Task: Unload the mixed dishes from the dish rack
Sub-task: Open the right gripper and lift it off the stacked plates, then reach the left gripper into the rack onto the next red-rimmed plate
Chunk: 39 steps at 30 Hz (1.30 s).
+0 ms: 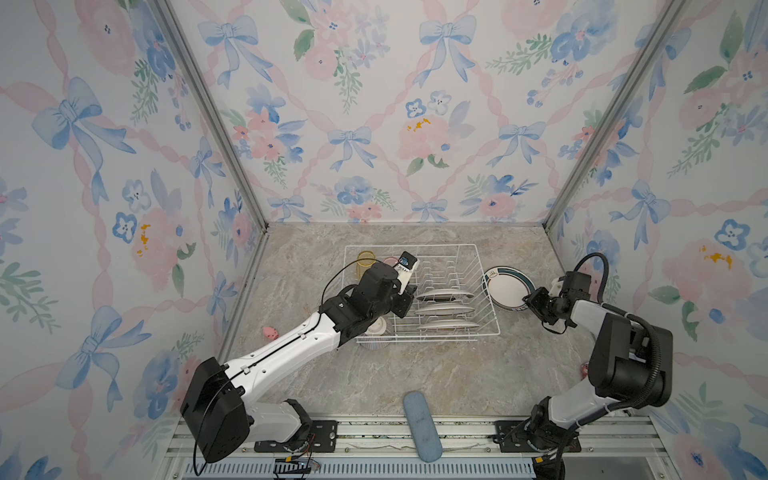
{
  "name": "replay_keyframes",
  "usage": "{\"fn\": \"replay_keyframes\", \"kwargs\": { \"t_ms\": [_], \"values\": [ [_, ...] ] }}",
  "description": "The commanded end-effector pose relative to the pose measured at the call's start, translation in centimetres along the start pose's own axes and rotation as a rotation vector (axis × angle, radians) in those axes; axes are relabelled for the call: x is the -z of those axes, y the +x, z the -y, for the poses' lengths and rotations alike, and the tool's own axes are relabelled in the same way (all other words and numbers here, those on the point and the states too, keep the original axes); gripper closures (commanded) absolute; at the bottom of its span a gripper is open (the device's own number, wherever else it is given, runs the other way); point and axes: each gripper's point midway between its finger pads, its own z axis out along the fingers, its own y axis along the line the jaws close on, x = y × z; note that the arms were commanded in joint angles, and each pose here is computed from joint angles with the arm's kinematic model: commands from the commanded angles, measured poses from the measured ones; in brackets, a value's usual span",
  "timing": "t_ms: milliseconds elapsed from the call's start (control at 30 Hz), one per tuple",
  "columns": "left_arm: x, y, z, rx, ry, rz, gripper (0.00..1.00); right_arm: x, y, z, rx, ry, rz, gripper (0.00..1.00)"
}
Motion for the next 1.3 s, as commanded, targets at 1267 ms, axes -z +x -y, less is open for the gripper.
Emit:
{"fn": "replay_keyframes", "kwargs": {
  "t_ms": [1267],
  "values": [
    [-4.3,1.0,6.6,-0.411,0.147,-0.151,0.75,14.5,1.0,-7.6,0.289,-0.066,0.186,0.32]
  ]
}}
